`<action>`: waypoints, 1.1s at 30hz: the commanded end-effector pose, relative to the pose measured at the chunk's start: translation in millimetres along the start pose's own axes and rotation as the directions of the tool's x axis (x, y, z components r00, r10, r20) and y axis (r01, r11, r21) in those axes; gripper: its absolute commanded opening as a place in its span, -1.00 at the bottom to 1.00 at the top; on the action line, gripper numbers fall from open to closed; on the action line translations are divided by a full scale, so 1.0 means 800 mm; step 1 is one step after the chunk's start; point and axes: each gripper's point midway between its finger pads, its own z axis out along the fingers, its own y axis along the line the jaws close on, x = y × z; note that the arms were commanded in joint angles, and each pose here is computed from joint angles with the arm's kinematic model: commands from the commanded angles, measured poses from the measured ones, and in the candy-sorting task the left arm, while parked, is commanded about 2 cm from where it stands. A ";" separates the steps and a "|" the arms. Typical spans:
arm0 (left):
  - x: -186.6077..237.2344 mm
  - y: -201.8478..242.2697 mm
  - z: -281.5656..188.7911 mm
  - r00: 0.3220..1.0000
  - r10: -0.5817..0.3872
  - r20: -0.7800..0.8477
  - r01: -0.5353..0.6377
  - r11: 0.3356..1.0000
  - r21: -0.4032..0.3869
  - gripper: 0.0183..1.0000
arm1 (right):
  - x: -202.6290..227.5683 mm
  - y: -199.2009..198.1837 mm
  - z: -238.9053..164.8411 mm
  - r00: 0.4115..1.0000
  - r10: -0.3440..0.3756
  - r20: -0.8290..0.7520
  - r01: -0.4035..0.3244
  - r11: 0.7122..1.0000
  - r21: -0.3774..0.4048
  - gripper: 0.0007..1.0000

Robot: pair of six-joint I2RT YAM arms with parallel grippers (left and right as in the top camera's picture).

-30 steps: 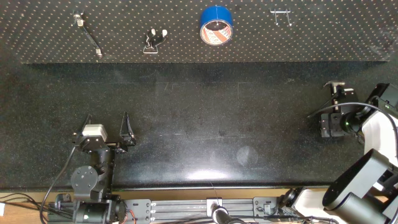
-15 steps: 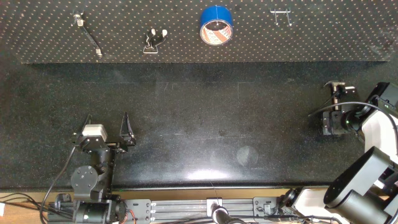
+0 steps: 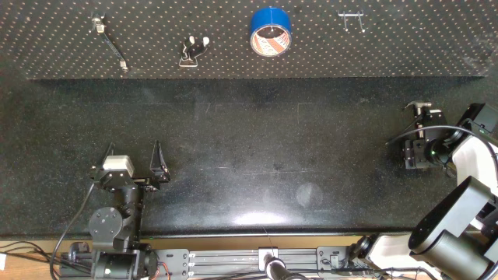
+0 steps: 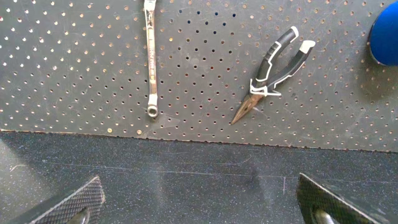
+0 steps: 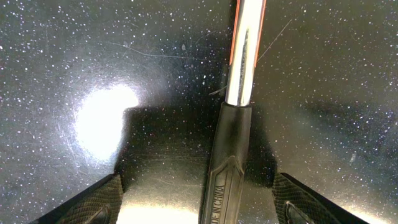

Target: Place Tools Onto Pegboard

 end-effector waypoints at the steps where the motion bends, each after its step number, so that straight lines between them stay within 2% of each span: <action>1: 0.001 0.000 0.000 1.000 0.013 0.000 -0.013 1.000 0.002 0.99 | -0.002 -0.001 0.002 1.000 0.002 0.005 -0.002 1.000 -0.006 0.46; 12: 0.001 0.000 -0.001 1.000 0.013 0.000 -0.013 1.000 0.002 0.99 | -0.005 -0.003 0.002 1.000 0.000 0.013 0.000 1.000 0.001 0.19; 17: 0.001 0.000 -0.001 1.000 0.013 0.000 -0.013 1.000 0.002 0.99 | -0.005 -0.003 0.002 1.000 0.000 0.015 0.000 1.000 0.002 0.16; 20: 0.001 0.000 -0.001 1.000 0.013 0.000 -0.013 1.000 0.002 0.99 | -0.005 -0.003 0.002 1.000 0.000 0.015 0.000 1.000 0.003 0.02; 24: 0.001 0.000 -0.001 1.000 0.013 0.000 -0.013 1.000 0.002 0.99 | -0.005 -0.003 0.002 1.000 0.000 0.015 0.000 1.000 0.002 -0.01; 26: 0.001 0.000 -0.001 1.000 0.013 0.000 -0.013 1.000 0.002 0.99 | -0.005 -0.003 0.002 1.000 0.000 0.015 0.000 1.000 0.002 -0.12; 31: 0.001 0.000 -0.001 1.000 0.013 0.000 -0.013 1.000 0.002 0.99 | -0.005 -0.003 0.002 1.000 0.000 0.015 0.000 1.000 0.002 -0.15; 33: 0.001 0.000 0.000 1.000 0.013 0.000 -0.013 1.000 0.002 0.99 | -0.005 -0.003 0.002 1.000 0.000 0.015 -0.001 1.000 0.002 -0.23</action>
